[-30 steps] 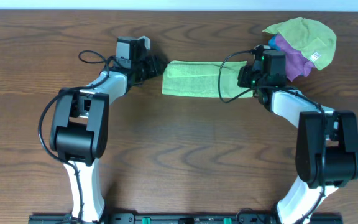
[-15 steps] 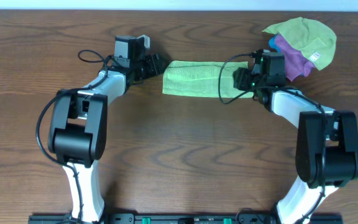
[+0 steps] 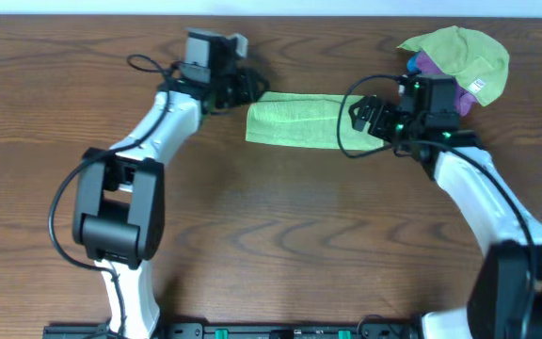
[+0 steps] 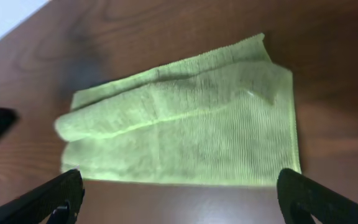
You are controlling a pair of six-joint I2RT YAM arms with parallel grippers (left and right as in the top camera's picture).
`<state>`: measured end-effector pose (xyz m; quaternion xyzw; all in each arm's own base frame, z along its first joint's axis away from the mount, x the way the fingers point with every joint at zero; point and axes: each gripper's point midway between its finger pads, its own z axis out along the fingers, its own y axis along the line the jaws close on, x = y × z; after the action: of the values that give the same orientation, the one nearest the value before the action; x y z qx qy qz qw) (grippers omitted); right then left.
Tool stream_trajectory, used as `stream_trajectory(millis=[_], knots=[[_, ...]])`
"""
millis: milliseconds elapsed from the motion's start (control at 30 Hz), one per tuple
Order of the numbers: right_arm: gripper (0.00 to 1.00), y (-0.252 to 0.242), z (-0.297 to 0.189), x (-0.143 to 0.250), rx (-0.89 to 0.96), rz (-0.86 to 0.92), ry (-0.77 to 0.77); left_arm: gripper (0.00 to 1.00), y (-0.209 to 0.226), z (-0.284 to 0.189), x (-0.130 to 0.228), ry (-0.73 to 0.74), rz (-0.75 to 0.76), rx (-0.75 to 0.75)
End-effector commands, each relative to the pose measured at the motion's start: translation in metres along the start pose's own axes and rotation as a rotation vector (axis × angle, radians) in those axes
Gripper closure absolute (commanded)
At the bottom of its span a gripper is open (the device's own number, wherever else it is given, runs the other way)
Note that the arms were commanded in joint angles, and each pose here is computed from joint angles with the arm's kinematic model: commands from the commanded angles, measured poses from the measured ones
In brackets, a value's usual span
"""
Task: Fold the cloth
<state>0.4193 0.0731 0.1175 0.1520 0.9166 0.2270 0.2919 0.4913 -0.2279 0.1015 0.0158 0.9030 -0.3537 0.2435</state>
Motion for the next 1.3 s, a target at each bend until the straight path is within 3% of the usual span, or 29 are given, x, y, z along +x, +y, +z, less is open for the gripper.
stream_trajectory(millis=[0, 167, 467, 833, 1267], knots=[[0.01, -0.006, -0.012, 0.002, 0.018, 0.122, 0.015, 0.82, 0.004, 0.015, 0.007, 0.006, 0.060, -0.062], [0.01, -0.012, -0.012, 0.021, 0.034, 0.165, 0.087, 0.94, 0.025, 0.038, 0.028, 0.061, 0.036, -0.102], [0.01, -0.036, -0.003, 0.043, 0.056, 0.232, 0.113, 0.94, 0.064, 0.055, 0.032, 0.036, 0.032, -0.244], [0.01, -0.062, 0.025, 0.079, 0.024, 0.373, 0.089, 0.94, 0.074, 0.067, 0.036, 0.026, -0.002, -0.251], [0.01, -0.070, 0.089, 0.074, -0.024, 0.447, -0.002, 0.94, 0.074, 0.067, 0.038, 0.034, -0.004, -0.251]])
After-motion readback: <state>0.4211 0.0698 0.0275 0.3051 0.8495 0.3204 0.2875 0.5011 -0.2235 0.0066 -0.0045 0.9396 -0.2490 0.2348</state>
